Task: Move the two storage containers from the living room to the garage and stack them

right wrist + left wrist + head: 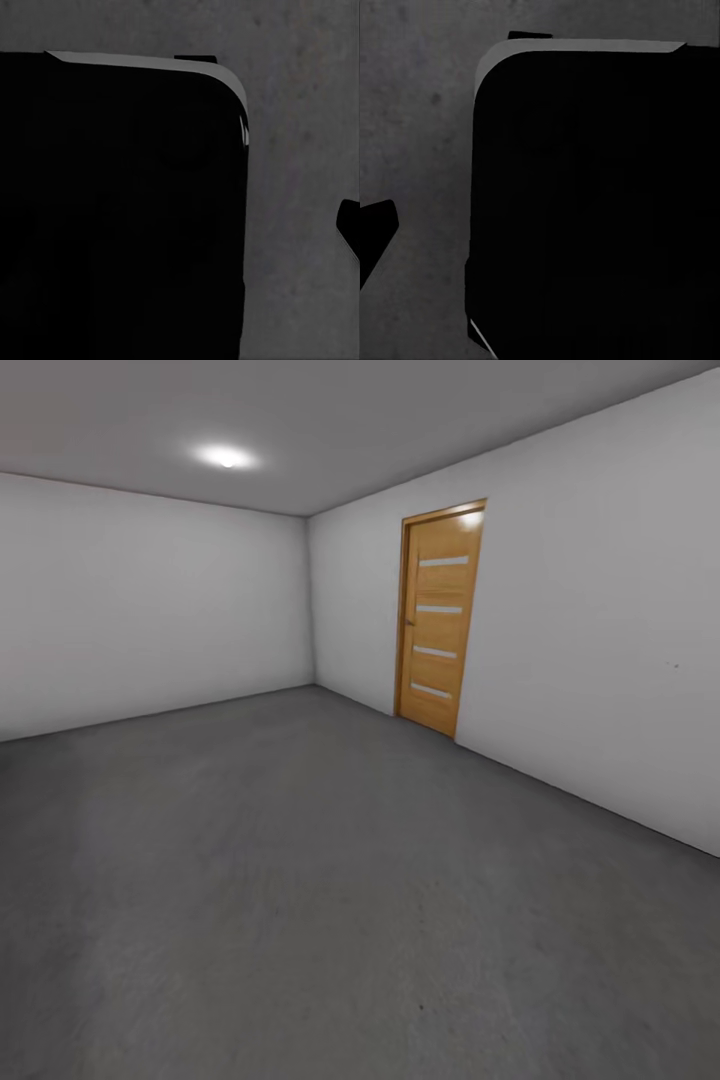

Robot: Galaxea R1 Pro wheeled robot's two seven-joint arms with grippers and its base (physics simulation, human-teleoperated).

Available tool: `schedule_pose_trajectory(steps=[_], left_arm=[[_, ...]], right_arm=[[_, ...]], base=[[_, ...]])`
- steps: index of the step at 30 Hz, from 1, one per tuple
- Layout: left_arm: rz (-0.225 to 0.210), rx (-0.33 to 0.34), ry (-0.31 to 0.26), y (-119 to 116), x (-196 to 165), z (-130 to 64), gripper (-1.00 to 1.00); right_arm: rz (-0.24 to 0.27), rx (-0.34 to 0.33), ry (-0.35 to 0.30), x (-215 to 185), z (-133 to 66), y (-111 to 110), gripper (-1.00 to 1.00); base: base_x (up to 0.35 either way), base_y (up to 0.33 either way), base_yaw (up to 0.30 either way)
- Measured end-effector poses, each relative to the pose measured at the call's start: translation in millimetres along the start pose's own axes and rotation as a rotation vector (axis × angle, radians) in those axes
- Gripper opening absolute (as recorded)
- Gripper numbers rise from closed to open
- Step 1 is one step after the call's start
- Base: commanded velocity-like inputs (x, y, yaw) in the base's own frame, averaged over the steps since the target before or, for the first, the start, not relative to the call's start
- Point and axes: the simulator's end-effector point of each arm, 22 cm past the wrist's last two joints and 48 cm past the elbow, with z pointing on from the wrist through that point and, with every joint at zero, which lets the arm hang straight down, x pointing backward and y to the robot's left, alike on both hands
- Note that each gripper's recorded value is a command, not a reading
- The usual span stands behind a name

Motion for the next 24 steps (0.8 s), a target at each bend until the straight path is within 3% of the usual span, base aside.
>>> schedule_pose_trajectory(steps=[24], left_arm=[[-0.012,0.0,0.003,-0.5,1.1,0.0,1.0]], right_arm=[[0.002,0.0,0.0,0.0,0.0,0.2,1.0]], base=[[0.323,0.0,0.0]])
